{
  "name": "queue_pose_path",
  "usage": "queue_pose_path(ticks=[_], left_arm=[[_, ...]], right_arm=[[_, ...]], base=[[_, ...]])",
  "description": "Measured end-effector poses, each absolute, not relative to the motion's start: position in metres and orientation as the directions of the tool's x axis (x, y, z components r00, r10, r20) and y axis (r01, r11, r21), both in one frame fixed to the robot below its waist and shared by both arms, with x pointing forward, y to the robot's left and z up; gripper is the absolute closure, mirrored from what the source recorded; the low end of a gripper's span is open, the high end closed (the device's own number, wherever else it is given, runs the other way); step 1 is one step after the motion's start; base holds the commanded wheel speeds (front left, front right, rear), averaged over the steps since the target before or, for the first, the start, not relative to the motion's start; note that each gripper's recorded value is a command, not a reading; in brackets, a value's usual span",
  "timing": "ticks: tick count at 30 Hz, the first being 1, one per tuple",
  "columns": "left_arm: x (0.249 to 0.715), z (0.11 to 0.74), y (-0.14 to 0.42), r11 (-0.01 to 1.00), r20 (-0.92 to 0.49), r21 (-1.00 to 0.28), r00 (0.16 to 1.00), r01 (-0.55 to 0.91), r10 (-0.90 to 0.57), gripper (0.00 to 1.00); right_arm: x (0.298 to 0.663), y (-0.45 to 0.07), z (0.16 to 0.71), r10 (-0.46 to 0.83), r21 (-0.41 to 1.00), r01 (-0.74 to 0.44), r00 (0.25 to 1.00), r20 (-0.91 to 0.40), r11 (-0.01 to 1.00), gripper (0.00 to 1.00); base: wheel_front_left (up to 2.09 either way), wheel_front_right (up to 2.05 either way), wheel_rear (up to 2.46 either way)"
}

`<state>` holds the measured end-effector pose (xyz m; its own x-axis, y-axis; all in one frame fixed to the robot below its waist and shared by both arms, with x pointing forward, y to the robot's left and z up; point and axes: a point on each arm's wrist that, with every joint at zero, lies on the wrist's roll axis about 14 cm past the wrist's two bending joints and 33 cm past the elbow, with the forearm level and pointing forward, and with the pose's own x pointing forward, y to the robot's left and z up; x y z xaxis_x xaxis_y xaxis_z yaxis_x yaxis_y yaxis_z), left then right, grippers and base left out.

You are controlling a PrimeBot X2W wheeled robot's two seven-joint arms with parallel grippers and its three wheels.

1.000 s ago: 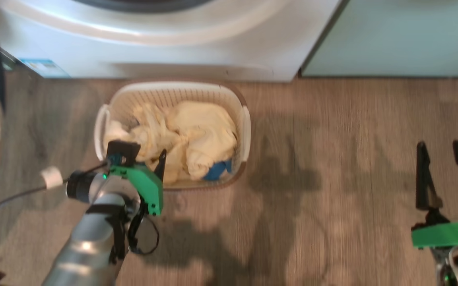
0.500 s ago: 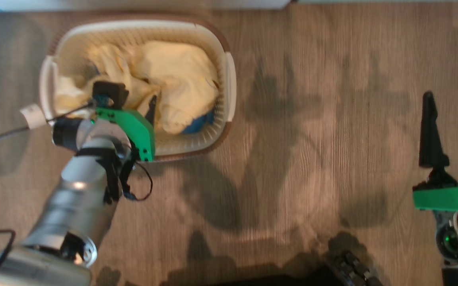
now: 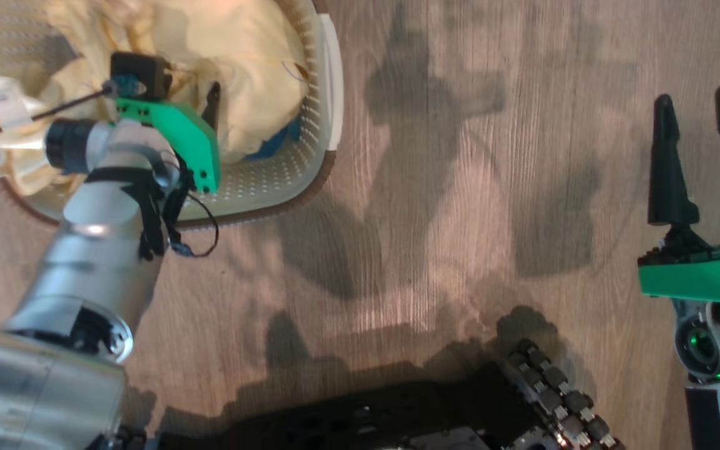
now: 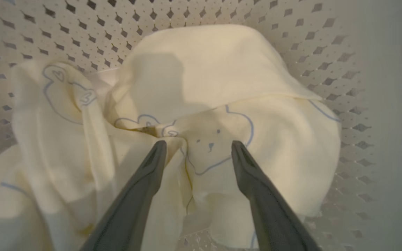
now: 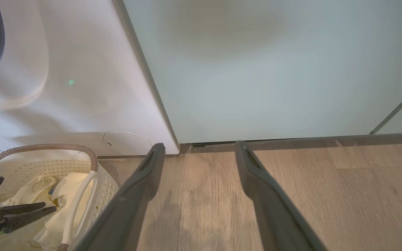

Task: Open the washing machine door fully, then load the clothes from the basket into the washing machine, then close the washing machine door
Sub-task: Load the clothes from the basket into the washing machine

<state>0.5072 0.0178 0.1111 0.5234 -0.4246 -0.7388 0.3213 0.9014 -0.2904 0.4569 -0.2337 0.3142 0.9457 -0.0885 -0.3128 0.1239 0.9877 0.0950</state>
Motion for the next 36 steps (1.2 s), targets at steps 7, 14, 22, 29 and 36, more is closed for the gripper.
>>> queue_pose_path(ticks=[7, 14, 22, 29, 36], left_arm=[[0.518, 0.089, 0.005, 0.895, -0.747, -0.313, 0.499, 0.319, -0.439, 0.0], [0.517, 0.072, -0.012, 0.876, -0.755, -0.344, 0.455, 0.339, -0.472, 0.0], [0.512, 0.057, -0.019, 0.872, -0.785, -0.344, 0.402, 0.348, -0.471, 0.88], [0.509, 0.055, -0.016, 0.88, -0.807, -0.329, 0.382, 0.342, -0.45, 1.0], [0.511, 0.056, -0.012, 0.891, -0.81, -0.32, 0.395, 0.323, -0.434, 1.0]], right_arm=[[0.457, -0.234, 0.297, -0.086, 0.103, 0.129, 0.934, -0.347, 0.986, 0.0], [0.453, -0.238, 0.289, -0.095, 0.099, 0.141, 0.924, -0.37, 0.985, 0.0], [0.448, -0.245, 0.287, -0.114, 0.086, 0.159, 0.916, -0.385, 0.984, 0.0], [0.45, -0.245, 0.292, -0.112, 0.087, 0.155, 0.922, -0.37, 0.984, 0.0], [0.453, -0.245, 0.295, -0.113, 0.089, 0.154, 0.927, -0.358, 0.984, 0.0]], base=[[0.0, 0.0, 0.0], [0.0, 0.0, 0.0], [0.0, 0.0, 0.0], [0.0, 0.0, 0.0], [0.0, 0.0, 0.0]])
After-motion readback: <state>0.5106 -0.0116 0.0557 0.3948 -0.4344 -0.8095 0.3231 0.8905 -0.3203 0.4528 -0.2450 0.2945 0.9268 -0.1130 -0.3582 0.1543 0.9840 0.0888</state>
